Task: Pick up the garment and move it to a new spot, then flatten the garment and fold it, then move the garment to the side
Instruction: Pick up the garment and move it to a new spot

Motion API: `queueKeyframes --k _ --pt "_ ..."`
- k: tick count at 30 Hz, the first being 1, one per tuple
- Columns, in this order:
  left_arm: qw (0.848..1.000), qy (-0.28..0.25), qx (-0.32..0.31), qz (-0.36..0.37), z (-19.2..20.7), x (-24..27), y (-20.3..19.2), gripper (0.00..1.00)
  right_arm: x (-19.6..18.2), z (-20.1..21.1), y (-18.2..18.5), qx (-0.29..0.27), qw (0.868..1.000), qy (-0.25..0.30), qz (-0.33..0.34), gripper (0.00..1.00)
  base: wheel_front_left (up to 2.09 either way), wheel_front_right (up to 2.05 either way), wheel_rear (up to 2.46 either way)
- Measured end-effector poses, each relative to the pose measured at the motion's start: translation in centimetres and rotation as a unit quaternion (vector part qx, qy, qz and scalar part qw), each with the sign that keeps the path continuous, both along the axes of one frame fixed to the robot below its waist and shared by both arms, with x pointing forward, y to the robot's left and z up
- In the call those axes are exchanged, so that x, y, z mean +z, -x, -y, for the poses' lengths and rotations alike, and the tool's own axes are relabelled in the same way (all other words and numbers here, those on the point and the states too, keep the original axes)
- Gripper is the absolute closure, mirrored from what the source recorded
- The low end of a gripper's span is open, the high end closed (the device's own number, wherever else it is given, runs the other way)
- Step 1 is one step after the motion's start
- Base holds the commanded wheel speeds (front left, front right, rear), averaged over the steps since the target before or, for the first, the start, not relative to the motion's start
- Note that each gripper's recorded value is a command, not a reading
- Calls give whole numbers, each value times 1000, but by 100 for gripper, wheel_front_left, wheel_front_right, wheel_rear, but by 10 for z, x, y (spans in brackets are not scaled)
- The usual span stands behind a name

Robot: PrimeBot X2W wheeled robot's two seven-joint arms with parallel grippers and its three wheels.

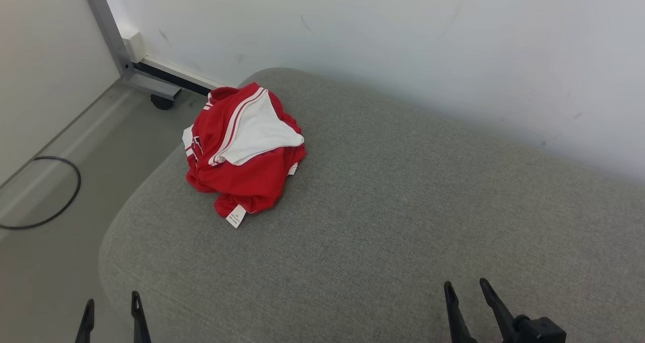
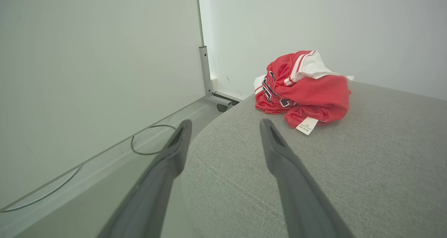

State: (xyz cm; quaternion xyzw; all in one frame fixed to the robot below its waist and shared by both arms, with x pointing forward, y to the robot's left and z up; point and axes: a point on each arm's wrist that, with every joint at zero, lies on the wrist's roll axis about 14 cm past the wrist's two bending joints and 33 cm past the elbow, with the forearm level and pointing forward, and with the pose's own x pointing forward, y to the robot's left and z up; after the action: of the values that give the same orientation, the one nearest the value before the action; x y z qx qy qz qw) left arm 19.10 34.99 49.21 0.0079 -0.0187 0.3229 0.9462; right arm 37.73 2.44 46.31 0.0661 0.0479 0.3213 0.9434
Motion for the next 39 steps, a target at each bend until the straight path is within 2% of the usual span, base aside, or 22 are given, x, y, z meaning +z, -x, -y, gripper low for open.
queueKeyframes --k 8,12,18,25,33,39 --pt "1000 6 13 16 -8 5 0 0 5 3 1 -4 1000 -2 6 0 0 0 0" --pt "999 8 7 52 -16 23 -18 0 9 9 -1 -14 1000 -4 14 0 0 0 0" --pt "994 -9 -19 109 -27 67 -70 0 19 22 -14 -39 999 -11 30 0 0 0 0" --pt "988 -47 -66 133 -36 107 -143 0 18 63 -31 -104 994 -18 30 0 0 0 0" --pt "986 -32 -113 120 -36 106 -226 0 2 120 -30 -184 983 -17 8 0 0 0 0" --pt "987 -18 -144 72 -33 83 -283 0 -9 158 -27 -238 971 -11 -8 0 0 0 0"
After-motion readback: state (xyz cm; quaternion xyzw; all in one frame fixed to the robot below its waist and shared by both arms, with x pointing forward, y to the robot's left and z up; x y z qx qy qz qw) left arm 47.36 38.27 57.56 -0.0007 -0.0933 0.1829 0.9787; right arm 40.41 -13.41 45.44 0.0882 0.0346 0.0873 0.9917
